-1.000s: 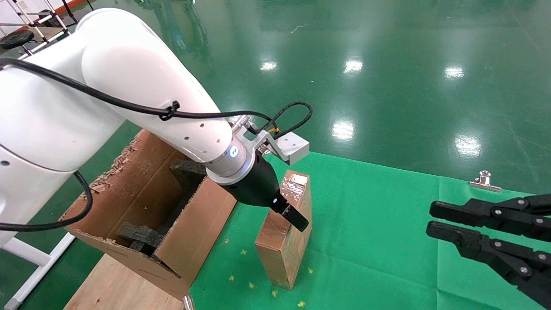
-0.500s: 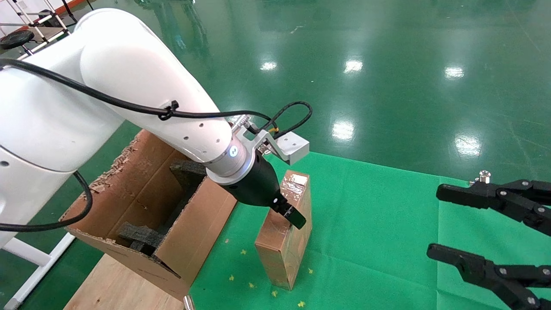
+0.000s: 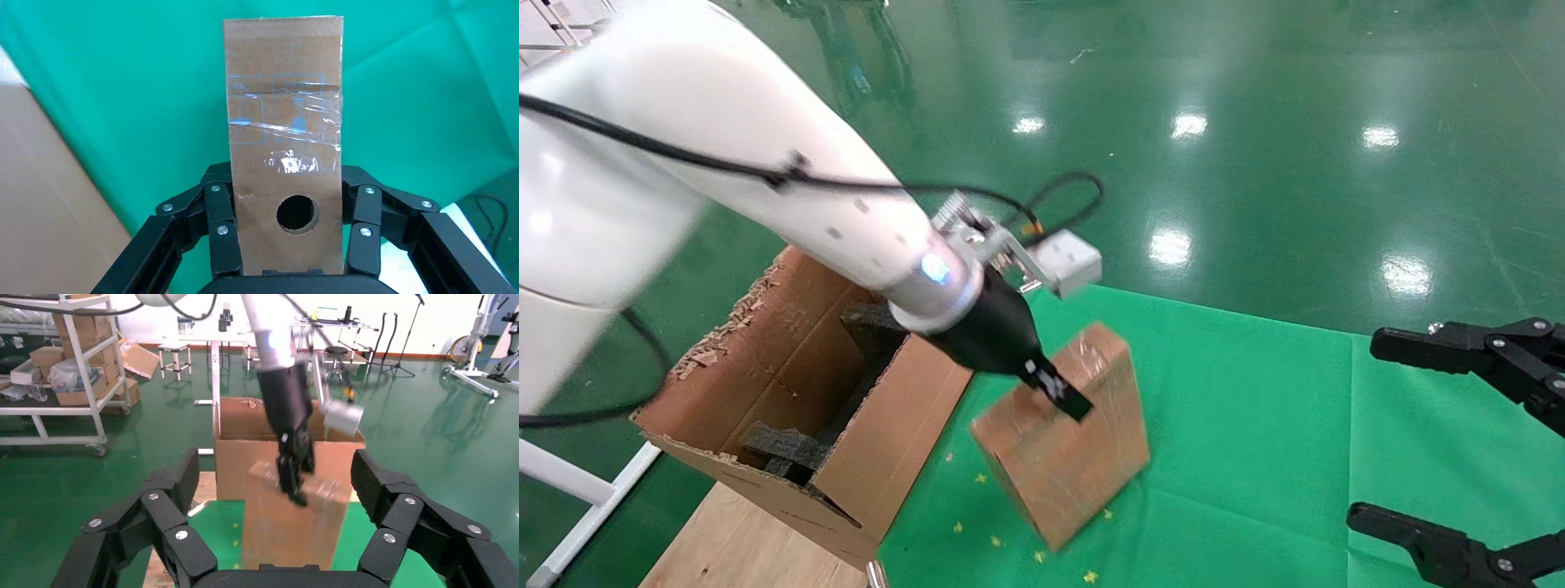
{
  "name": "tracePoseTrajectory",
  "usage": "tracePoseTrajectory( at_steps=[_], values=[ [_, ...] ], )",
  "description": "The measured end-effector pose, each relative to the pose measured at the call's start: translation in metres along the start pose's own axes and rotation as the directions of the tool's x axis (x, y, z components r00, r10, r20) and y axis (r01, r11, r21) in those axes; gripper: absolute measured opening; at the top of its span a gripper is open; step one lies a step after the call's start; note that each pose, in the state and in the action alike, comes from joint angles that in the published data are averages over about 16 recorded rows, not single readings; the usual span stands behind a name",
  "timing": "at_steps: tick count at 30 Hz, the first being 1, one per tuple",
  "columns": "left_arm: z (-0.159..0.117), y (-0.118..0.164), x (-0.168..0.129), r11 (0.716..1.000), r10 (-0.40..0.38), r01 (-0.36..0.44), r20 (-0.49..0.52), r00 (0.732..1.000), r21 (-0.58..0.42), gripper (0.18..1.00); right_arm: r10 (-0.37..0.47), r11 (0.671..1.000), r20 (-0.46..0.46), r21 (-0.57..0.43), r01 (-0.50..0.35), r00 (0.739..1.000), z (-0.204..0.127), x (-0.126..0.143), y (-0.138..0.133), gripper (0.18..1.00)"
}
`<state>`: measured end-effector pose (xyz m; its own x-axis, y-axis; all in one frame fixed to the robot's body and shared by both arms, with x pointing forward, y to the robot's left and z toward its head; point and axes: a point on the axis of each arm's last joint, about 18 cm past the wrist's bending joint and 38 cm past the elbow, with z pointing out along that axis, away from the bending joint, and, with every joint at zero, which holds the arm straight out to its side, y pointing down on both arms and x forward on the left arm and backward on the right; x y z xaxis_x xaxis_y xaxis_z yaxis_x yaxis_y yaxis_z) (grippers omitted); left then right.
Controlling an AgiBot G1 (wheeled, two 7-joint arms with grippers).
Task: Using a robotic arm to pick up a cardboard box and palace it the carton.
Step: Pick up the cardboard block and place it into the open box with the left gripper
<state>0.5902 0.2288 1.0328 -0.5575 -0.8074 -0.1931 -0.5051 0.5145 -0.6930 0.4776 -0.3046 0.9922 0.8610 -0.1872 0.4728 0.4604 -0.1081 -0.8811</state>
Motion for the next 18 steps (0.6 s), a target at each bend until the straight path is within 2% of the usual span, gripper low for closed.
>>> tracePoseTrajectory(
  at_steps=[5,11,14,18],
  values=[
    [-0.050,-0.006,-0.032,0.991,0.037,-0.041,0.028,0.999,0.127,0.403,0.000,1.000,0.000,0.000,0.000,1.000,0.000,0.000,0.000,0.909],
    [-0.123,-0.002,-0.084,0.959,0.061,-0.095,0.136,0.989,0.267,0.371,0.000,1.000,0.000,0.000,0.000,1.000,0.000,0.000,0.000,0.968],
    [-0.154,0.009,-0.111,0.947,0.059,-0.119,0.202,0.978,0.299,0.365,0.000,1.000,0.000,0.000,0.000,1.000,0.000,0.000,0.000,0.982],
    [-0.180,0.033,-0.147,0.947,0.047,-0.129,0.271,0.962,0.294,0.361,0.000,1.000,0.000,0.000,0.000,1.000,0.000,0.000,0.000,0.995]
  ],
)
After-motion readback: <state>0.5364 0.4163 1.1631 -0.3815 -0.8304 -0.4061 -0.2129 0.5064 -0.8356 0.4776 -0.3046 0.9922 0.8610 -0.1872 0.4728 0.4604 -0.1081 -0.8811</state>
